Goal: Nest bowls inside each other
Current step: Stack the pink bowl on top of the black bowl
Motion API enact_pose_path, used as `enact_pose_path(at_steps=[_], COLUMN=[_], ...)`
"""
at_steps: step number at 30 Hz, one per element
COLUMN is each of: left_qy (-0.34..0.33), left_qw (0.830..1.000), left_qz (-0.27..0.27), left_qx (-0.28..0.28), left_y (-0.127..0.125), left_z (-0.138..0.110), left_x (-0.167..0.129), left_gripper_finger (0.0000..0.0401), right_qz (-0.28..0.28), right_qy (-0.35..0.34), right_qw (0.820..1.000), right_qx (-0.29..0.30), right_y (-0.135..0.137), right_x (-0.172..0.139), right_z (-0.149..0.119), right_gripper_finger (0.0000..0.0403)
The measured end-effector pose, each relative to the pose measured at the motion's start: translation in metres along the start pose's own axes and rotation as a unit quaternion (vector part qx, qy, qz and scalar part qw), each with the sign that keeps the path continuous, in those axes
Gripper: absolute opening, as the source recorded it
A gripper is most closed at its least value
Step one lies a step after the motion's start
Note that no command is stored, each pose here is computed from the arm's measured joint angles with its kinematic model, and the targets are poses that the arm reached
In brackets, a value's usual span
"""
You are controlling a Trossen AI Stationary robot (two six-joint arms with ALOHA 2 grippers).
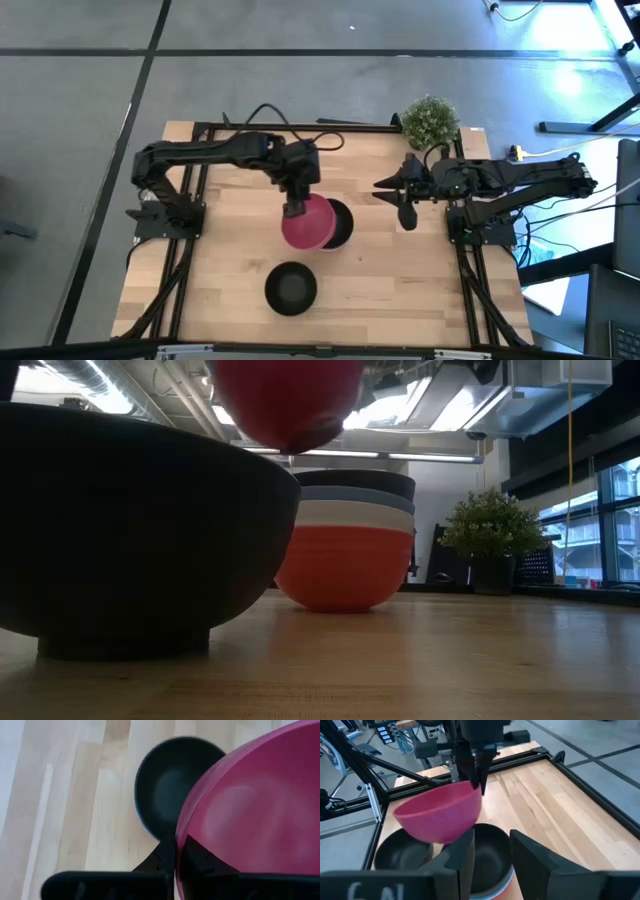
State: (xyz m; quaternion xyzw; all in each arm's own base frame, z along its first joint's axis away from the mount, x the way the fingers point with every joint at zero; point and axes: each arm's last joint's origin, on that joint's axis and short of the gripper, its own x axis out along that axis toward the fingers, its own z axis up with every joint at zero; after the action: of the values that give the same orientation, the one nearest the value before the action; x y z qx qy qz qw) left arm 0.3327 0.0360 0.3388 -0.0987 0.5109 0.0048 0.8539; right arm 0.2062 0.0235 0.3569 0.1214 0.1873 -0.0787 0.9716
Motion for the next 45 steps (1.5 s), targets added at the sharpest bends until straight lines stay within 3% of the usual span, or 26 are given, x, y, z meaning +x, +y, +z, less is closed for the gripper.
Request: enact_pose_path(at_steps=[24,45], left_qy=[0.076,0.149], left_qw=[0.997,0.989], left_qz=[-0.012,0.011], left_qx=[-0.015,-0.019], left_y=[0.016,0.030], left_z=[0.049,0.045], left_x=[0.066,0.108], left_gripper_finger=[0.0002,0.0002], right_qz=[-0.007,-0.005], right_qy=[0.024,0.018], right_qw=[0.999,0.998], right_qx=[-0.046,-0.055], right_y=[-0.007,-0.011], right_x=[-0.021,-0.034], right_z=[-0.005,-0.005], right_gripper_finger=[0.0126,0.0126])
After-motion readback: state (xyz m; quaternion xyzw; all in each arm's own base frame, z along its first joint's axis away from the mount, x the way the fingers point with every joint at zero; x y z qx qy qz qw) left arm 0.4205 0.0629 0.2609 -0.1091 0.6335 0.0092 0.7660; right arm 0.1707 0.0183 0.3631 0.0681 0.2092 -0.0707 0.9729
